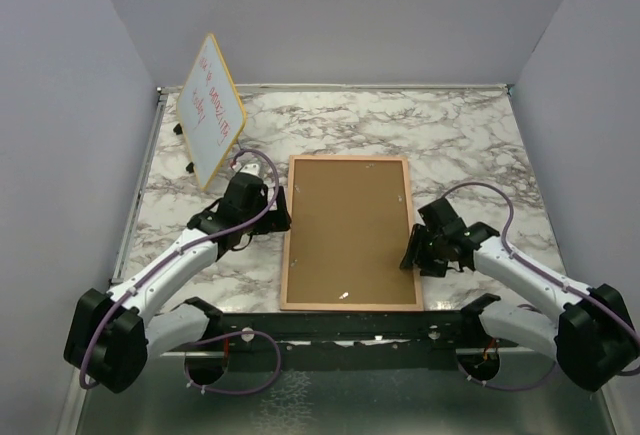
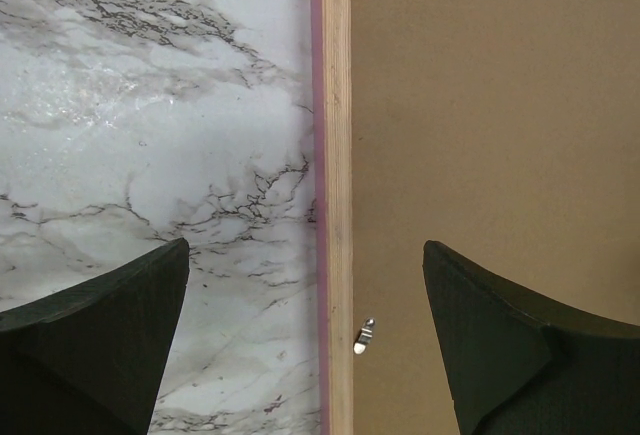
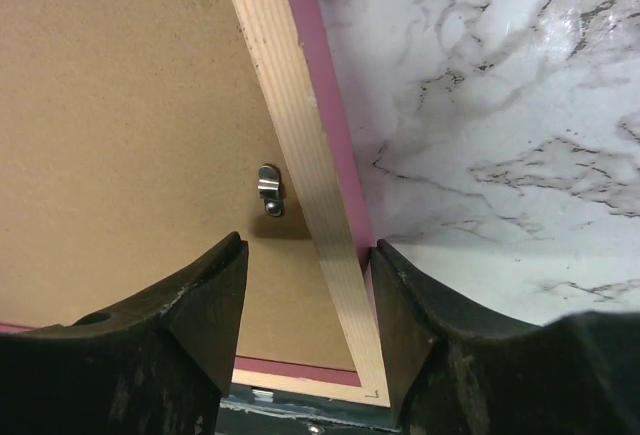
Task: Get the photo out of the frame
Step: Turn over the photo frame at the center of the board.
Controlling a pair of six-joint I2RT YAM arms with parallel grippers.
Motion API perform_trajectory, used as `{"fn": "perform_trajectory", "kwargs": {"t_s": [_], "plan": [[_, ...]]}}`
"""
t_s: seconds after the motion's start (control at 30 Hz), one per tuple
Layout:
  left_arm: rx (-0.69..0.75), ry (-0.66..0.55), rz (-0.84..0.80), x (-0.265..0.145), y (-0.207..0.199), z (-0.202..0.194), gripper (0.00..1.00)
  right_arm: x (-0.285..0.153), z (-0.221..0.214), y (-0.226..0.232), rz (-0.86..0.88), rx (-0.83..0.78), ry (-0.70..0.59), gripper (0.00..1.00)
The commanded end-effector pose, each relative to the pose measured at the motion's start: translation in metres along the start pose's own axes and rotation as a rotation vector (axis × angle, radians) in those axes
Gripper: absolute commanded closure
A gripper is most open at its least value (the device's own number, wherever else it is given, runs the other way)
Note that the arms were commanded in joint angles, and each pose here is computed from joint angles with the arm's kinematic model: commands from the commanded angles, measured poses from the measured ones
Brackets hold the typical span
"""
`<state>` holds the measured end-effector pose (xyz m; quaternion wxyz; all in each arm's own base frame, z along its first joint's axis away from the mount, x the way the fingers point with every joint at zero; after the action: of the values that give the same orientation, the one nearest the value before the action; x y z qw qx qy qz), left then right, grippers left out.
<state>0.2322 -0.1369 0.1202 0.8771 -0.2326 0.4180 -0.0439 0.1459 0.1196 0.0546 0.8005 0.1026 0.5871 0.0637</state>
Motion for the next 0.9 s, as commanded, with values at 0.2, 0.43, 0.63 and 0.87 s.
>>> {"fn": "perform_trajectory", "kwargs": {"t_s": [0.2,0.43,0.63,0.87], "plan": [[-0.079,0.038,0.022,0.028,0.007,-0.019,0.01,0.001,-0.003,0.002,-0.14,-0.034,-0.016,0.56],[-0.11,0.028,0.001,0.03,0.01,-0.025,0.01,0.004,-0.003,0.011,-0.122,-0.072,-0.028,0.68],[-0.123,0.062,-0.017,0.04,0.012,-0.038,0.04,0.001,0.002,0.014,-0.116,-0.069,-0.055,0.66],[-0.08,0.083,0.048,0.052,0.02,-0.041,0.09,-0.006,0.006,0.017,-0.102,-0.082,-0.073,0.53]]}}
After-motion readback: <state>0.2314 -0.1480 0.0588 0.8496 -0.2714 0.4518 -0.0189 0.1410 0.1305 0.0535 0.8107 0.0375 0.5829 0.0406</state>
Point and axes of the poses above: each gripper's point midway between its finger pads, its own x axis out along the fingers, its own y axis along the line the jaws close on, z = x × y, the point moved 3 cm from there along -x, back along the fingers, and after that the axes turned 14 degrees about -x, right-handed, at the moved point
